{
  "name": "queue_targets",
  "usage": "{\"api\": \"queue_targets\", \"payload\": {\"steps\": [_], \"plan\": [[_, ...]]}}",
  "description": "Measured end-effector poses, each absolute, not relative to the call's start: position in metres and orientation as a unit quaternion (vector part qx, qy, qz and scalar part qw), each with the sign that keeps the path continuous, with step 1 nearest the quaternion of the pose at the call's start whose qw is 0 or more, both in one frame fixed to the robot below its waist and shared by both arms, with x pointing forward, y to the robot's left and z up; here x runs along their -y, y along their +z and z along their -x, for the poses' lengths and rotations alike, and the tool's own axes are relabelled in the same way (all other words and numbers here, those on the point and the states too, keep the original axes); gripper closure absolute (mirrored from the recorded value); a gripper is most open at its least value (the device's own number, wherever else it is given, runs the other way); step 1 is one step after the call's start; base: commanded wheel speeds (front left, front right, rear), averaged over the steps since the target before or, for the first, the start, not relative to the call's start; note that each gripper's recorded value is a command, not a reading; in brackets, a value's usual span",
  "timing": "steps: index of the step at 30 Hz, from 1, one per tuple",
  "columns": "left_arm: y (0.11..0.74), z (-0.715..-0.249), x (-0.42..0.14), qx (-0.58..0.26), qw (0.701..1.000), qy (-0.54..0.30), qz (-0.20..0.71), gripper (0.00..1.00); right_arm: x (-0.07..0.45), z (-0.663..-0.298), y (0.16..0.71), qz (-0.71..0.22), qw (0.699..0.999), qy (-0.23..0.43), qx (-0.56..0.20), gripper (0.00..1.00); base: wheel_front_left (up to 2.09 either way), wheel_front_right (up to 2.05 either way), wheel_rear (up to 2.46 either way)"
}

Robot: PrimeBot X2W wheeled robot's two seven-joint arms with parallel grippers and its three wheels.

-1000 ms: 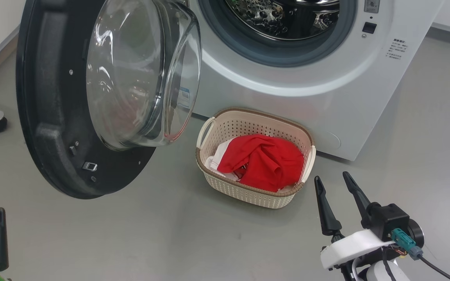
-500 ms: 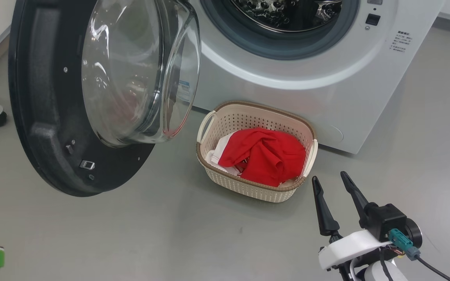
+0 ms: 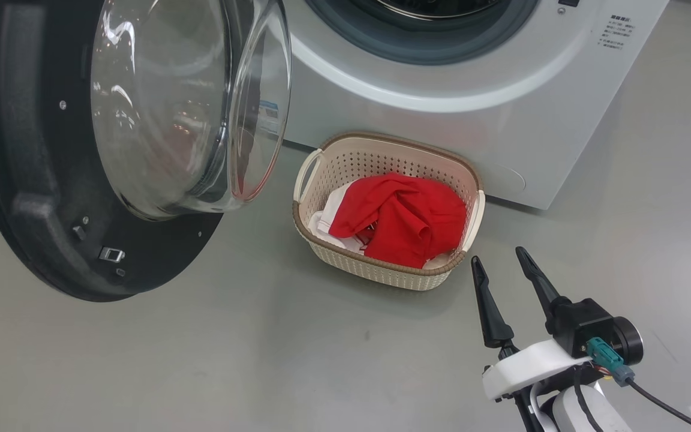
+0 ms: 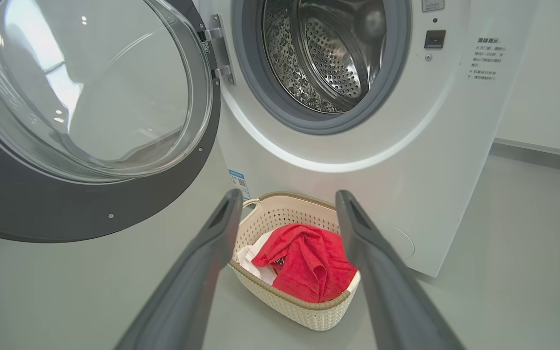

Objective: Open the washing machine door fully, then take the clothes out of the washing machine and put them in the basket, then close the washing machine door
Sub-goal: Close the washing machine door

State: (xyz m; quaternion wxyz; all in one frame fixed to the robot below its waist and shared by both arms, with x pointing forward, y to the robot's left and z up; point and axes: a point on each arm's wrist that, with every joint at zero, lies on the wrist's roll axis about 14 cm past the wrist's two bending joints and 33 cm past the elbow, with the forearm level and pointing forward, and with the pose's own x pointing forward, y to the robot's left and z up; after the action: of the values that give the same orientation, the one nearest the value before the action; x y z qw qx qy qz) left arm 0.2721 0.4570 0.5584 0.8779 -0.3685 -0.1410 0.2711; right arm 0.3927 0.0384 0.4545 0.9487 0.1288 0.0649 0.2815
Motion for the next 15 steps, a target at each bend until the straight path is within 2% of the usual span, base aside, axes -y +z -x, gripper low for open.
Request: {"api": "queue_targets", "payload": {"steps": [9,15], "plan": [[0.56,-0.274,-0.504,0.195,0.758,0.289,0.551,1.0,-0.034,-0.395,0.442,-0.127,0.95,0.274,-0.08,0.0,0.0,0.0,0.0],[0.555,-0.303,-0.496,0.171,0.69,0.242,0.661,1.0,-0.031,-0.397,0.437,-0.125,0.952,0.266,-0.086,0.0,0.0,0.0,0.0]]}}
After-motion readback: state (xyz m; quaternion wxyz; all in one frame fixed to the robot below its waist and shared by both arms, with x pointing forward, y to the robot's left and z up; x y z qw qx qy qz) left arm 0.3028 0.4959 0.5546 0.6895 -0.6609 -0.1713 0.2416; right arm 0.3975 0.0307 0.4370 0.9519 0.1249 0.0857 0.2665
